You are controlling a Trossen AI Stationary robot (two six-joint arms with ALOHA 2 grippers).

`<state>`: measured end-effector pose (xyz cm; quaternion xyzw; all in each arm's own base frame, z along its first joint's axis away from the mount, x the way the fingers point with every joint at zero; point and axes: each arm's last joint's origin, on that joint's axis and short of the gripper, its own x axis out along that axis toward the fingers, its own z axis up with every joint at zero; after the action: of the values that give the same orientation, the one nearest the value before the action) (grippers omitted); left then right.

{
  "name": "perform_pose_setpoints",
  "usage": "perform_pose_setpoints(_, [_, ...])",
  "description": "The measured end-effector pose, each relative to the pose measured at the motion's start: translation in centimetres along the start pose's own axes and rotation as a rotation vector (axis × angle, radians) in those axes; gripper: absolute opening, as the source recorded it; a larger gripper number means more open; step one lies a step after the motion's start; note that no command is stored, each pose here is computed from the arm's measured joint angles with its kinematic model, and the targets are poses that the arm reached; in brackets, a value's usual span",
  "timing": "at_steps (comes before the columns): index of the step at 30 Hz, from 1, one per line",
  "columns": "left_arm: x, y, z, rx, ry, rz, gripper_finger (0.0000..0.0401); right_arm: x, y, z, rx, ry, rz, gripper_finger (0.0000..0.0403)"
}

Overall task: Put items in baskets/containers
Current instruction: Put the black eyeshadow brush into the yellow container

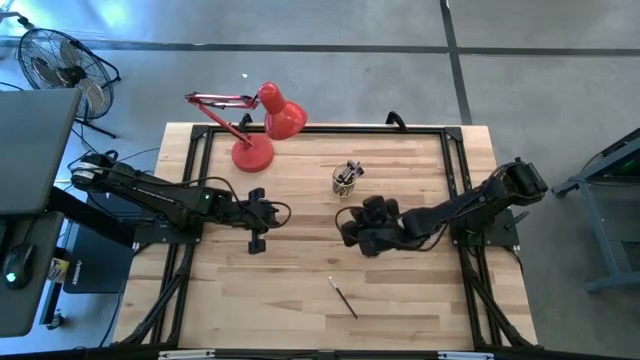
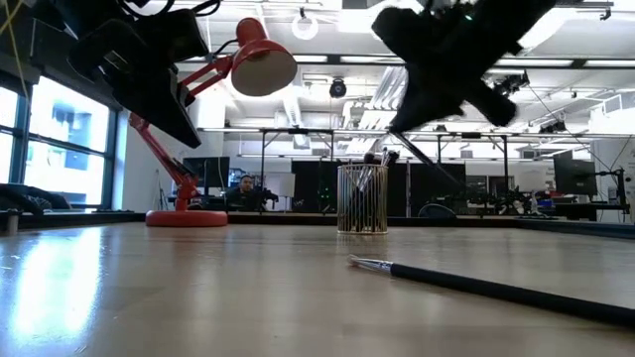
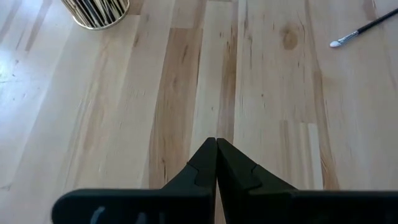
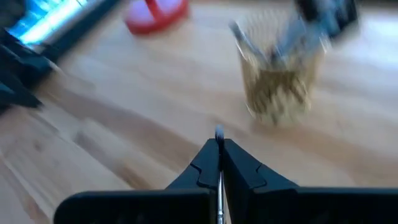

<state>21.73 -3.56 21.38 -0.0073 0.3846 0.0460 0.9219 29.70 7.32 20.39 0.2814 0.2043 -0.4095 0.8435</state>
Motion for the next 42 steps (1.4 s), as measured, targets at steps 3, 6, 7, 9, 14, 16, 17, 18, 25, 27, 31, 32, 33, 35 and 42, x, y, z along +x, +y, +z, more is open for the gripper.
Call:
perform_pose_setpoints(3, [0.0, 0.0, 0.0, 0.001, -0.001, 0.005, 0.0001, 0.8, 0.6, 1.3, -0.063, -0.075, 0.037, 0.0001])
perform_pose_setpoints(6, [0.0, 0.0, 0.0, 0.002, -0.005, 0.013, 0.0001, 2.7, 0.6, 3.1, -0.109, -0.049, 0.128, 0.0001])
perform_pose_setpoints(7, [0.0, 0.0, 0.1, 0.001, -0.01, 0.018, 0.0001, 3.4, 0.5, 3.7, -0.122, -0.053, 0.176, 0.0001])
perform_pose_setpoints(9, [0.0, 0.1, 0.2, -0.002, -0.029, 0.033, 0.0001, 4.6, 0.1, 5.1, -0.153, -0.111, 0.275, 0.0001])
perform_pose_setpoints(14, [0.3, 0.1, 0.8, -0.019, -0.088, 0.088, 0.0001, 6.3, -1.5, 8.4, -0.204, -0.351, 0.5, 0.0001])
perform_pose_setpoints(16, [0.2, 0.2, 1.0, -0.027, -0.113, 0.114, 0.0001, 7.0, -2.9, 8.9, -0.216, -0.406, 0.515, 0.0001])
perform_pose_setpoints(17, [0.2, 0.3, 1.1, -0.033, -0.116, 0.132, 0.0001, 7.3, -3.7, 9.1, -0.223, -0.421, 0.506, 0.0001])
perform_pose_setpoints(18, [0.3, 0.6, 1.1, -0.049, -0.117, 0.145, 0.0001, 7.7, -4.5, 9.1, -0.225, -0.429, 0.497, 0.0001])
perform_pose_setpoints(25, [0.6, 2.7, 1.2, -0.185, -0.107, 0.181, 0.0001, 8.9, -9.2, 10.4, -0.246, -0.554, 0.565, 0.0])
perform_pose_setpoints(27, [0.7, 3.2, 1.3, -0.201, -0.105, 0.194, 0.0001, 9.1, -10.1, 11.1, -0.272, -0.586, 0.573, 0.0])
perform_pose_setpoints(31, [0.7, 4.1, 1.3, -0.226, -0.105, 0.221, 0.0001, 9.9, -11.4, 11.9, -0.329, -0.563, 0.582, 0.0])
perform_pose_setpoints(32, [0.7, 4.2, 1.3, -0.236, -0.106, 0.225, 0.0001, 10.1, -11.7, 12.0, -0.337, -0.544, 0.584, 0.0])
perform_pose_setpoints(33, [0.7, 4.3, 1.3, -0.25, -0.107, 0.228, 0.0001, 10.3, -11.9, 11.9, -0.345, -0.52, 0.585, 0.0])
perform_pose_setpoints(35, [0.8, 4.5, 1.3, -0.275, -0.109, 0.233, 0.0001, 10.6, -12.2, 11.6, -0.378, -0.467, 0.585, 0.0])
perform_pose_setpoints(42, [0.8, 4.6, 1.3, -0.288, -0.111, 0.242, 0.0001, 11.4, -12.6, 10.2, -0.478, -0.298, 0.592, 0.0006])
